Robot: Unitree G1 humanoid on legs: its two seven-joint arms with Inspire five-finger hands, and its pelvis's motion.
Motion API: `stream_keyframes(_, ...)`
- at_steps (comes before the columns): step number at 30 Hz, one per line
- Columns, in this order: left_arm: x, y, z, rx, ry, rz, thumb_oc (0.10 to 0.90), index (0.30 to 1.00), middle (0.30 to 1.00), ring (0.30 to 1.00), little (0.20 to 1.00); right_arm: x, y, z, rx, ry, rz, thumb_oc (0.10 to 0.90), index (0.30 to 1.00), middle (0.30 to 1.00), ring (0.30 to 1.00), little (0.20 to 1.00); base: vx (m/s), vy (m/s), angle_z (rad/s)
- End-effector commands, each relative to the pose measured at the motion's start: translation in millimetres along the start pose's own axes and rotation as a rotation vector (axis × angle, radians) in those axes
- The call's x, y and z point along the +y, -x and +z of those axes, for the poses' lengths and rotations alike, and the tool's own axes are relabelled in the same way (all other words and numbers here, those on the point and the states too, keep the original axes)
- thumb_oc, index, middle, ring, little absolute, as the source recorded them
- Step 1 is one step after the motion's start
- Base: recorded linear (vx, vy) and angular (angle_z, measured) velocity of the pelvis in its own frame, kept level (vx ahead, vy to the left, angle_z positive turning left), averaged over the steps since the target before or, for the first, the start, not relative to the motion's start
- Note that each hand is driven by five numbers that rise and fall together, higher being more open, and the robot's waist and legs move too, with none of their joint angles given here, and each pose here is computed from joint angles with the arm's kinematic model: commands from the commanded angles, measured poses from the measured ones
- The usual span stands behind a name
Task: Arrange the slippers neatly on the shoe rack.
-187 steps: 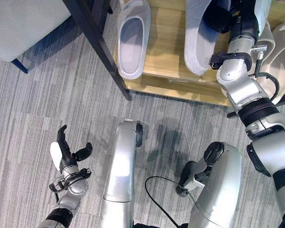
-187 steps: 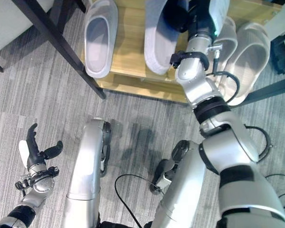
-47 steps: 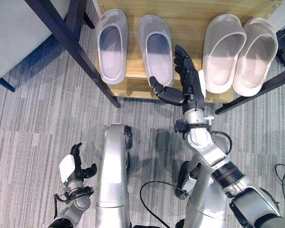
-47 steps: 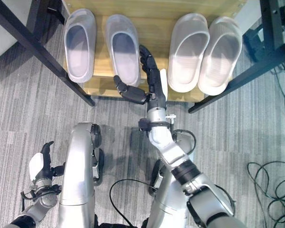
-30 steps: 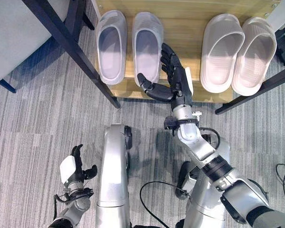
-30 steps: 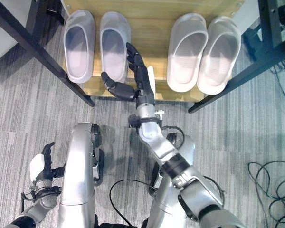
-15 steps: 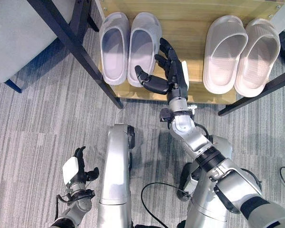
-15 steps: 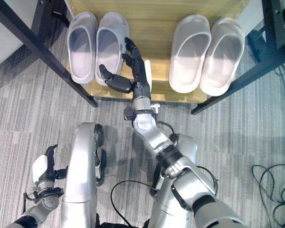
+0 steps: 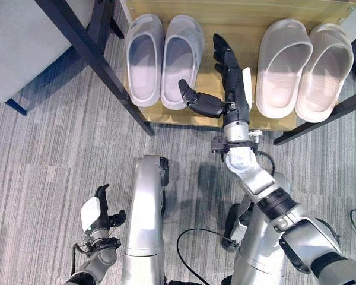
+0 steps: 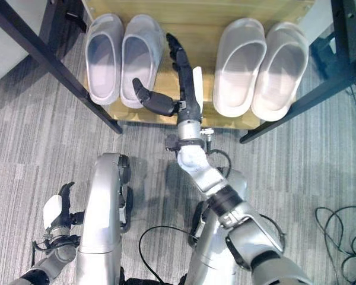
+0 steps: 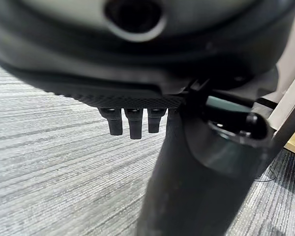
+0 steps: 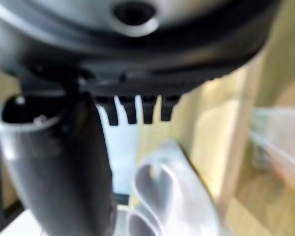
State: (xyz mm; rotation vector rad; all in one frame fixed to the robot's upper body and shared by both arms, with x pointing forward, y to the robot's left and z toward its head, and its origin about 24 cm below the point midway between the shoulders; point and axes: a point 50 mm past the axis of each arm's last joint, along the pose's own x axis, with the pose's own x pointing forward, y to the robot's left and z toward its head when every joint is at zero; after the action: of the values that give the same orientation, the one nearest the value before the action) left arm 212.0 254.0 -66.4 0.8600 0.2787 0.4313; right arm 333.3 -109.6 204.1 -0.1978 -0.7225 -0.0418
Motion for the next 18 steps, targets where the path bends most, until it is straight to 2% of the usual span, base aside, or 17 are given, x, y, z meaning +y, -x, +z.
stream_keyframes(1, 9.1, 6.5, -11.3, 0.002, -0.024, 0.049, 0.8, 0.9, 0.9, 0.9, 0.9, 0.5, 10.5, 73.4, -0.385, -0.159, 0.073, 0.8, 0.9, 0.9, 0.9, 0.9, 0.0, -0.022, 0.04)
stream_keyframes(2, 9.2, 6.1, -10.8, 0.001, -0.024, 0.049, 0.8, 0.9, 0.9, 0.9, 0.9, -0.1, 10.5, 73.9, -0.386, -0.159, 0.073, 0.8, 0.9, 0.9, 0.9, 0.9, 0.0, -0.031, 0.04)
stream_keyframes(4, 13.2, -1.4, -2.1, -0.024, 0.006, 0.06, 0.8, 0.9, 0.9, 0.9, 0.9, -10.4, 40.8, 71.2, -0.348, -0.219, 0.151, 0.8, 0.9, 0.9, 0.9, 0.9, -0.02, -0.064, 0.04)
stream_keyframes(5, 13.3, -1.7, -1.7, -0.025, 0.006, 0.06, 0.8, 0.9, 0.9, 0.9, 0.9, -10.9, 40.9, 71.6, -0.349, -0.218, 0.151, 0.8, 0.9, 0.9, 0.9, 0.9, -0.04, -0.064, 0.06)
stream_keyframes(6, 16.3, -5.7, 4.1, -0.055, 0.01, 0.069, 0.8, 0.9, 0.9, 0.9, 0.9, -17.6, 55.3, 65.5, -0.303, -0.218, 0.19, 0.8, 0.9, 0.9, 0.9, 0.9, -0.02, -0.02, 0.05)
stream_keyframes(15, 28.2, -9.5, 3.9, -0.051, 0.061, 0.085, 0.8, 0.9, 0.9, 0.9, 0.9, -30.6, 83.4, 46.3, -0.147, -0.132, 0.331, 0.8, 0.9, 0.9, 0.9, 0.9, -0.03, -0.031, 0.01)
stream_keyframes(18, 24.2, -6.1, 0.5, -0.034, 0.06, 0.068, 0.8, 0.9, 0.9, 0.9, 0.9, -36.1, 90.4, 43.1, -0.123, -0.097, 0.359, 0.8, 0.9, 0.9, 0.9, 0.9, -0.03, -0.018, -0.01)
